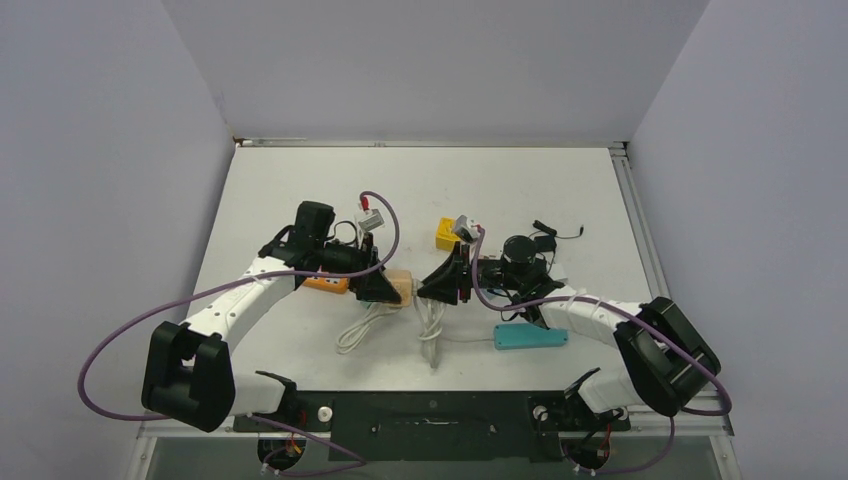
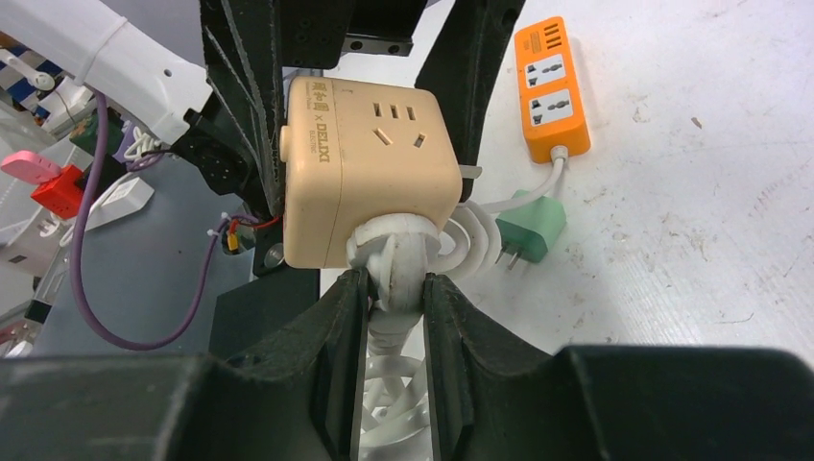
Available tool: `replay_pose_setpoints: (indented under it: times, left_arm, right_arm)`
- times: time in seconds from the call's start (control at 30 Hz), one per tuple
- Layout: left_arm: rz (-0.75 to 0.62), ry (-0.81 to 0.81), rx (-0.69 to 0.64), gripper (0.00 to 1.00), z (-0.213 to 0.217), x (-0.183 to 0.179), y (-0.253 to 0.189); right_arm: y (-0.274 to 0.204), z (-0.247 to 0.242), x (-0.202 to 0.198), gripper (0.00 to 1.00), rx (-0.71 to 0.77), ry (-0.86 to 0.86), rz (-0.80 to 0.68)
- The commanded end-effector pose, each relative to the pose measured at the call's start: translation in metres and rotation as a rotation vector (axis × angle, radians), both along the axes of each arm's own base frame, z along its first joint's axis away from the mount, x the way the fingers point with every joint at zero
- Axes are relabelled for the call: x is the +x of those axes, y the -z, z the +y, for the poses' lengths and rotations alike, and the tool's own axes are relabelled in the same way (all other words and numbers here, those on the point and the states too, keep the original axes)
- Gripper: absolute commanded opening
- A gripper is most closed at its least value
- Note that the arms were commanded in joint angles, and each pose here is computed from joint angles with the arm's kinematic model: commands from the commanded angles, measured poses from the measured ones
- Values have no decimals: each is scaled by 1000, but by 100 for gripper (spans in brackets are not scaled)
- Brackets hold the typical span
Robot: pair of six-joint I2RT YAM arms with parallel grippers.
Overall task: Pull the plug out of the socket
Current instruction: Remove the plug from the socket.
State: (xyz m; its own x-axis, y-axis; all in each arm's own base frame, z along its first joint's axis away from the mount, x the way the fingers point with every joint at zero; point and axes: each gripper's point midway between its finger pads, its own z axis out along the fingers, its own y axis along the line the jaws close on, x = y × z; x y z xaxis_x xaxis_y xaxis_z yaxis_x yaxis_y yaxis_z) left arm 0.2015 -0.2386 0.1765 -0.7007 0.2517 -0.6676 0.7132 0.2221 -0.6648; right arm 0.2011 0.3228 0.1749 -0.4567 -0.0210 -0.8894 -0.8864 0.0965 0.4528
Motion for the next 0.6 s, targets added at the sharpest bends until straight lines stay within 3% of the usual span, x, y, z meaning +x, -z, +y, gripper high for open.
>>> replay_pose_setpoints:
  times: [0.0,0.27,0.57]
  left_arm:
    - [-80,119,-175,0,-6,-7,-50]
    - [-72,157,-233,0,-7,-20,-62]
    - [-79,157,-229,0,-8,-22,-63]
  right_arm:
    - [-17,3,-11,5,33,-69,-127]
    - [-4,-8,8,5,21,85,-241]
    - [7,-9,21,5,11,104,-182]
